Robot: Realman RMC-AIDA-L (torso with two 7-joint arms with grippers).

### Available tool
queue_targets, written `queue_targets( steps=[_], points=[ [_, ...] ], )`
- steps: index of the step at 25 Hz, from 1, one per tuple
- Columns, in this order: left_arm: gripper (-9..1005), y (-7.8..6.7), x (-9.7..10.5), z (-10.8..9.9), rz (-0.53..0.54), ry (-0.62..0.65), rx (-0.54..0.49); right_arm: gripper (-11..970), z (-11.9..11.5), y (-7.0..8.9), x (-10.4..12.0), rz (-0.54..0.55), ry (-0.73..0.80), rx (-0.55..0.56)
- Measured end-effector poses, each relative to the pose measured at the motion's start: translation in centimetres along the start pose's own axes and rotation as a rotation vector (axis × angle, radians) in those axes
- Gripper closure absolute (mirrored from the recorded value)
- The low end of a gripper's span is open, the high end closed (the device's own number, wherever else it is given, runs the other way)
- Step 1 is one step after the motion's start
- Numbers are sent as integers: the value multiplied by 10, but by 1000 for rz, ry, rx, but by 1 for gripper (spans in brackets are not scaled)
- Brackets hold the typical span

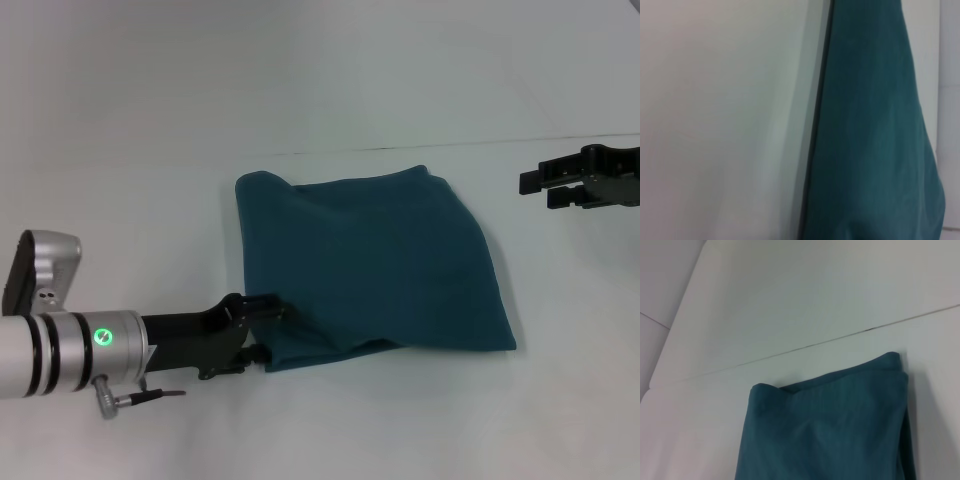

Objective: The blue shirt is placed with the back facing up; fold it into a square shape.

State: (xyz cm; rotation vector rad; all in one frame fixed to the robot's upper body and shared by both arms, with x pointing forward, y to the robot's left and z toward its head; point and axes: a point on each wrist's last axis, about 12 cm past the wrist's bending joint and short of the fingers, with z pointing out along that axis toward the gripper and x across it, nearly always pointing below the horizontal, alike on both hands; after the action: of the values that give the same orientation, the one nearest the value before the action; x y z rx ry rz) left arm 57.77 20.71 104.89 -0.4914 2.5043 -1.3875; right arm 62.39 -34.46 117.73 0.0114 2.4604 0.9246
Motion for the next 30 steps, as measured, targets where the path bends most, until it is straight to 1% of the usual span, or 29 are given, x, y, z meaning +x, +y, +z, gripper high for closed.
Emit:
queue_targets(
  steps=[4,10,18,24,30],
  points=[
    [257,3,-4,-8,-7,-37,4,354,0,0,0,0,1,0],
    [258,6,-7,-9,-11,-61,-14,354,0,0,0,1,1,0],
    [261,9,1,-3,-20,-24,-17,355,0,0,0,2,0,-1],
    [262,7,7,1,-19,8,-11,355,0,0,0,2,0,-1],
    [264,7,6,1,-12,8,-12,356,0,0,0,2,0,-1]
  ],
)
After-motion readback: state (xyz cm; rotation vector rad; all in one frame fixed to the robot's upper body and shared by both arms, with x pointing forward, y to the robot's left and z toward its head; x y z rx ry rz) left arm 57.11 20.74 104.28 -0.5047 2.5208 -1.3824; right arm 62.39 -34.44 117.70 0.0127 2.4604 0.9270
